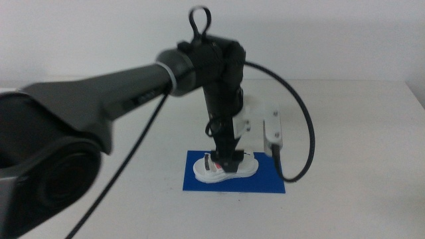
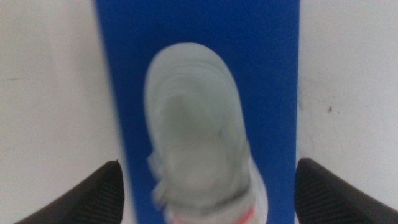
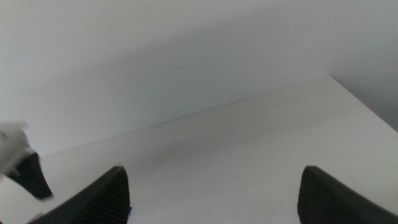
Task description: Use one arm to grab the shoe from the table and place it on the mat.
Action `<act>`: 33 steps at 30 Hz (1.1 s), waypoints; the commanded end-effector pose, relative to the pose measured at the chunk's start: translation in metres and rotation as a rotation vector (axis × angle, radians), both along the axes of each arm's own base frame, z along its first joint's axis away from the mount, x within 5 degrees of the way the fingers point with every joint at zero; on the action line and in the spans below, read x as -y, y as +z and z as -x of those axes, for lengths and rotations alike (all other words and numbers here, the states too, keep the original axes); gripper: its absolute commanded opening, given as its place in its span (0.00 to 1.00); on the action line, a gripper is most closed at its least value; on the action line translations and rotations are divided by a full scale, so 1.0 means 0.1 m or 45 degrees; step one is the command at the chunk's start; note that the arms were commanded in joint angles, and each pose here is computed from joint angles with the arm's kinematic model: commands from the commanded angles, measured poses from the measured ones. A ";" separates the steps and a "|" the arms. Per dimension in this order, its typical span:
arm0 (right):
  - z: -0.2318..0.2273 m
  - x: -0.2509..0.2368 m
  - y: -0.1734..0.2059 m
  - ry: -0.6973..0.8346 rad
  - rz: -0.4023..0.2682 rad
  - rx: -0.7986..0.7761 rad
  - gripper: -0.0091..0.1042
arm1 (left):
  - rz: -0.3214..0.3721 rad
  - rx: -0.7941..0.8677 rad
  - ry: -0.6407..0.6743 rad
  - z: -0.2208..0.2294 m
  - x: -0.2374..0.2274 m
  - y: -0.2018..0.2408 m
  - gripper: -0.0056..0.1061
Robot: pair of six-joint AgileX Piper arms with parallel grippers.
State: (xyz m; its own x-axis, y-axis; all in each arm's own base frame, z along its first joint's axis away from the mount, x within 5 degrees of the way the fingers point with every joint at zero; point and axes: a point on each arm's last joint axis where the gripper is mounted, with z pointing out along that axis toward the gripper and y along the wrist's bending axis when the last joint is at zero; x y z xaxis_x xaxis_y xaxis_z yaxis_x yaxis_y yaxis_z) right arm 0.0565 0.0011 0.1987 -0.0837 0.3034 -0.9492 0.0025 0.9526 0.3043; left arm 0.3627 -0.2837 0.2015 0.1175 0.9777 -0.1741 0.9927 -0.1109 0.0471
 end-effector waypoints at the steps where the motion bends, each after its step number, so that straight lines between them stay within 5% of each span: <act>1: 0.00 0.00 0.00 0.000 0.018 0.014 0.78 | 0.061 0.094 0.028 0.08 -0.06 0.44 0.89; 5: 0.00 0.00 0.00 0.000 0.018 0.014 0.78 | 0.155 0.293 0.232 0.24 -0.35 1.23 0.89; 12: 0.00 0.00 0.00 0.000 0.018 0.014 0.78 | 0.494 0.290 0.671 0.81 -1.33 2.10 0.89; 17: 0.00 0.00 0.00 0.000 0.018 0.014 0.78 | 0.579 0.355 1.002 1.40 -2.01 2.07 0.89; 22: 0.00 0.00 0.00 0.000 0.018 0.014 0.78 | 0.854 0.577 1.434 2.04 -2.48 1.94 0.89; 33: 0.00 0.00 0.00 0.000 0.018 0.014 0.78 | 1.321 1.075 1.621 2.72 -2.74 1.22 0.89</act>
